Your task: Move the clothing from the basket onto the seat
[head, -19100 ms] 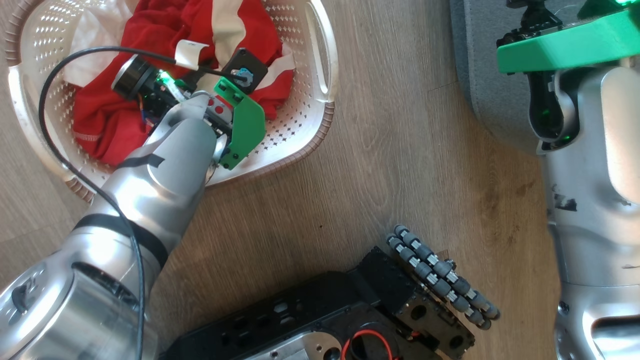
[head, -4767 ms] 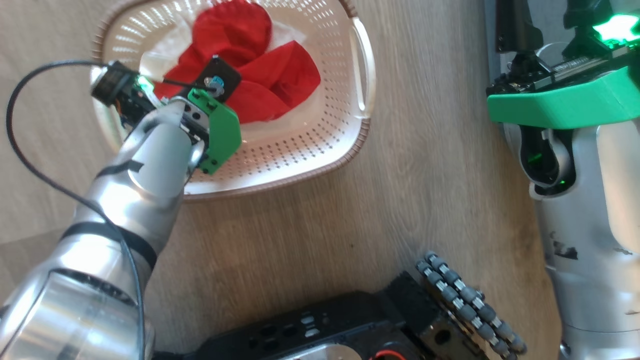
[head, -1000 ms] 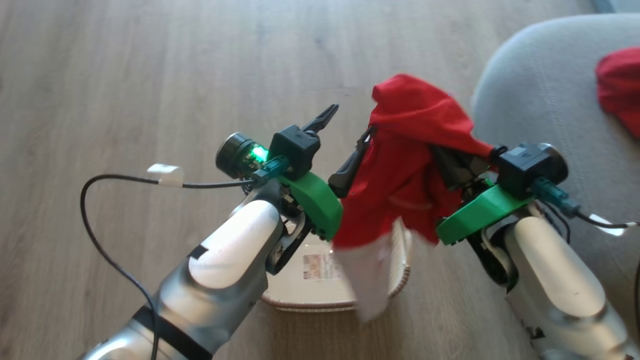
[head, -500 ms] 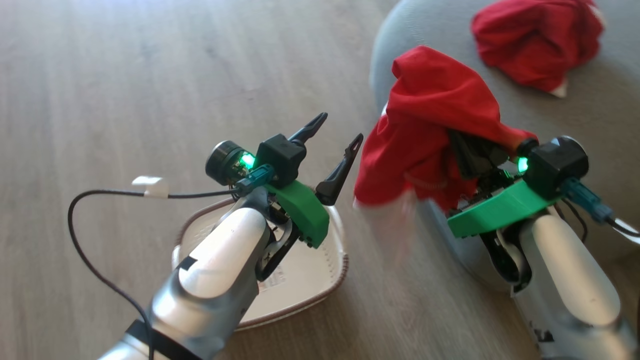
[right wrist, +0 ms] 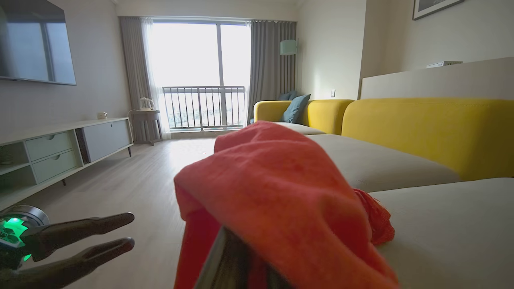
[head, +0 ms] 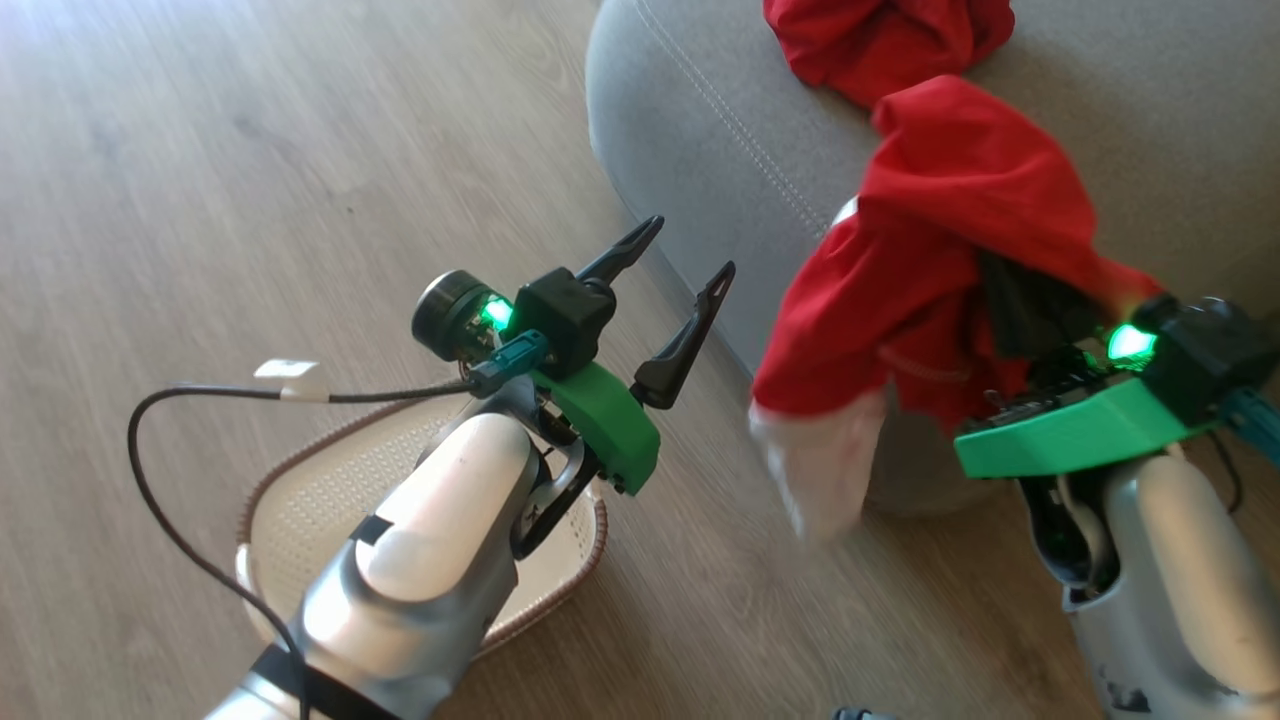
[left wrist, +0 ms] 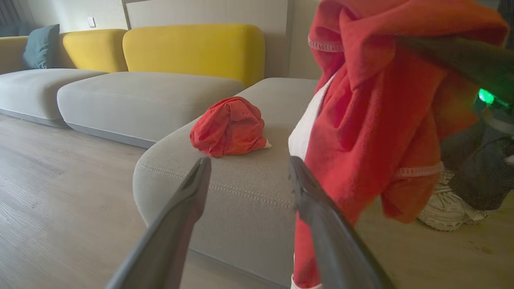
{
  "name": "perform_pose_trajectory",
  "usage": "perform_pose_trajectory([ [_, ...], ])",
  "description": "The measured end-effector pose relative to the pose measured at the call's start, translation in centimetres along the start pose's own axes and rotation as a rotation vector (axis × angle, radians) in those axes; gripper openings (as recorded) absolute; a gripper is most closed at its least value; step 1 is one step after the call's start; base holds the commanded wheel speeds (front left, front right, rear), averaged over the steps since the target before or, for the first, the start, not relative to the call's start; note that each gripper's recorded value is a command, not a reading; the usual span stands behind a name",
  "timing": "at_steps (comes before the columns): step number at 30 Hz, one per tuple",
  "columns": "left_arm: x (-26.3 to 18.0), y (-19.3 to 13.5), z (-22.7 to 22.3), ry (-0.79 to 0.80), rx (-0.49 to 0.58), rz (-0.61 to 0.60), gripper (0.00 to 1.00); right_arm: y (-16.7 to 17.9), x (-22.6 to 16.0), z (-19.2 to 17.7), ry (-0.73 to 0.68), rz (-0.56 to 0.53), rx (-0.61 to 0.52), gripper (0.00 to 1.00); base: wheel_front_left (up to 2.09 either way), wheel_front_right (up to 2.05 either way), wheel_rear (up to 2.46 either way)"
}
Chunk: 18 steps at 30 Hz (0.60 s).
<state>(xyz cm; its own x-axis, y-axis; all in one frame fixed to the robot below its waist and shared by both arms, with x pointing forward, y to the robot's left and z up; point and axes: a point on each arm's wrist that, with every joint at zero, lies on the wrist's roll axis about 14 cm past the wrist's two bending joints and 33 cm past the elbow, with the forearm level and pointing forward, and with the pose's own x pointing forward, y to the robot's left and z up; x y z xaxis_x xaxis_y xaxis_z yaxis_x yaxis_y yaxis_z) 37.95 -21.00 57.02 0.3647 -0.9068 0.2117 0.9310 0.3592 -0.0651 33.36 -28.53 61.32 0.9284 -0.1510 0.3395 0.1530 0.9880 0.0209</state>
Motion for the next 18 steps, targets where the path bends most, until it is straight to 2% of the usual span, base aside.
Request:
perform_pose_trajectory([
  [9, 0.6, 0.1, -3.0, 0.026, -0.052, -0.053, 1.00, -3.5, 0.5, -0.4, 0.014, -0.114, -0.069, 0.00, 0.00, 0.00, 0.00],
  [18, 1.7, 1.4, -6.6, 0.042, -0.097, -0.107, 1.00, -8.1, 7.9, 2.1, -0.054, -0.142, -0.298, 0.00, 0.00, 0.00, 0.00],
])
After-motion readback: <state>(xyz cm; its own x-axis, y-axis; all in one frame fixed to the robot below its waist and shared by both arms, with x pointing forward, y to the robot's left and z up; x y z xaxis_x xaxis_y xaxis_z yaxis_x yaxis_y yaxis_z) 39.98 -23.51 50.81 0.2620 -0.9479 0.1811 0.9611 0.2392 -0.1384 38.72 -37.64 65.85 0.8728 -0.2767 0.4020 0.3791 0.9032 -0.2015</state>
